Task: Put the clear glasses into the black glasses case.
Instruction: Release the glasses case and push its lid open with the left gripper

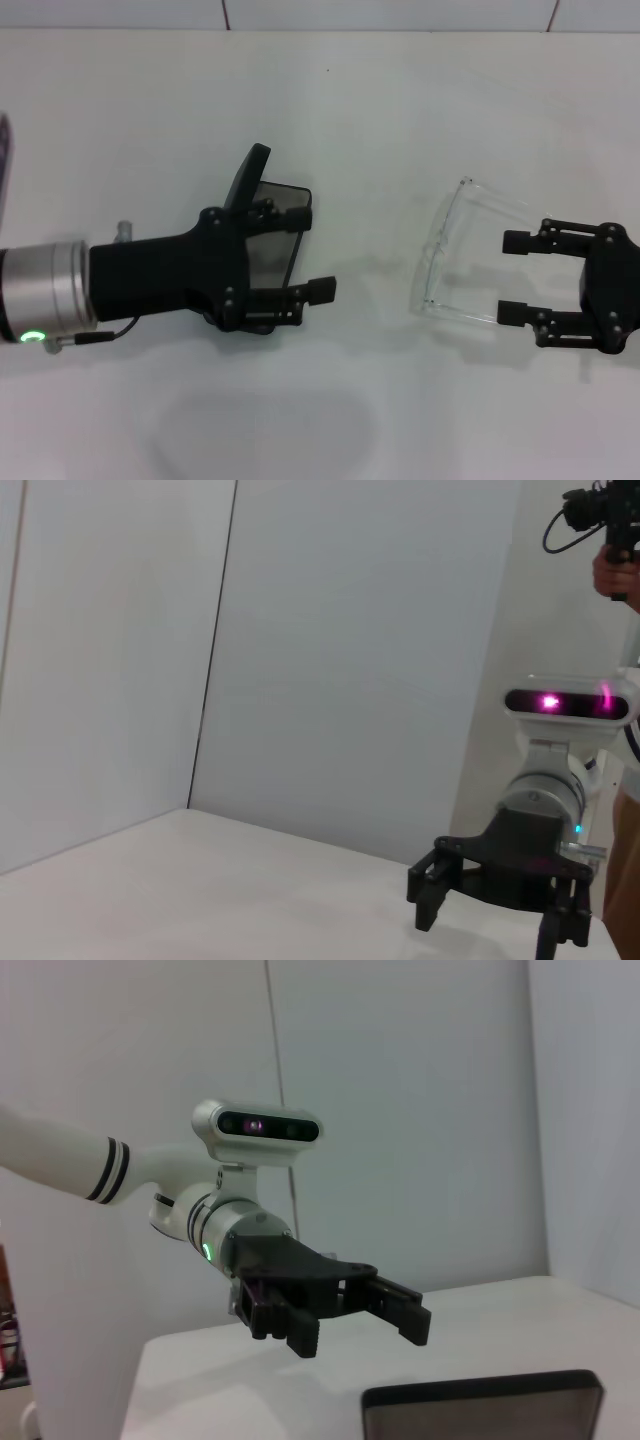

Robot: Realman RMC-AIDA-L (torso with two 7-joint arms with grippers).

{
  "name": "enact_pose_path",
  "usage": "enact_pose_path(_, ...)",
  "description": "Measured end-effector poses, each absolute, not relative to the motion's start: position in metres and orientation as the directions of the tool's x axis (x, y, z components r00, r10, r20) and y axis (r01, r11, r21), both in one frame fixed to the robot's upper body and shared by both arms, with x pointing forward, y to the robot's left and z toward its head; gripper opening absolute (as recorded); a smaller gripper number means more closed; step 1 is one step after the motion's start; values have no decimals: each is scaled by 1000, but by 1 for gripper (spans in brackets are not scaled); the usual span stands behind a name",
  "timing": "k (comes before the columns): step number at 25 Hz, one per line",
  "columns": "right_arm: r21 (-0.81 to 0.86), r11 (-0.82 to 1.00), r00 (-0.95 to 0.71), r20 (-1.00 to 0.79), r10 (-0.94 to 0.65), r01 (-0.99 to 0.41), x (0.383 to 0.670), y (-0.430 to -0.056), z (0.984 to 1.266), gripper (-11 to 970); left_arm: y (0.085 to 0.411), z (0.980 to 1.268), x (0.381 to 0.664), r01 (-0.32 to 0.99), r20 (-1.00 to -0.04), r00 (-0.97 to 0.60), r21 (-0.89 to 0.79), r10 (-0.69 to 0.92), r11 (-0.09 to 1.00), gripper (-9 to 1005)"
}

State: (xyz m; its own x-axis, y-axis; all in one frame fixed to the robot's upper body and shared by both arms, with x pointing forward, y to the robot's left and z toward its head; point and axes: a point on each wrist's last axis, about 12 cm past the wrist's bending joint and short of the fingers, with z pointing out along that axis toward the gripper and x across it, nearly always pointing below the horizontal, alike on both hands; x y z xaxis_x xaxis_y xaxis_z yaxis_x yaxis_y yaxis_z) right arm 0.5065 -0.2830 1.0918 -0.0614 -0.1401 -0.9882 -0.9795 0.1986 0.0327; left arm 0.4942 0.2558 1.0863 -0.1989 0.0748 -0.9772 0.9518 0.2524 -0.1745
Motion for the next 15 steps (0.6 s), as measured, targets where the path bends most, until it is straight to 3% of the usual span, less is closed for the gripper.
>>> enact_pose_path(15, 25, 117, -44, -986, -159, -993, 513, -261, 1093, 722, 284, 1072, 458, 921, -968, -248, -227, 26, 318, 847)
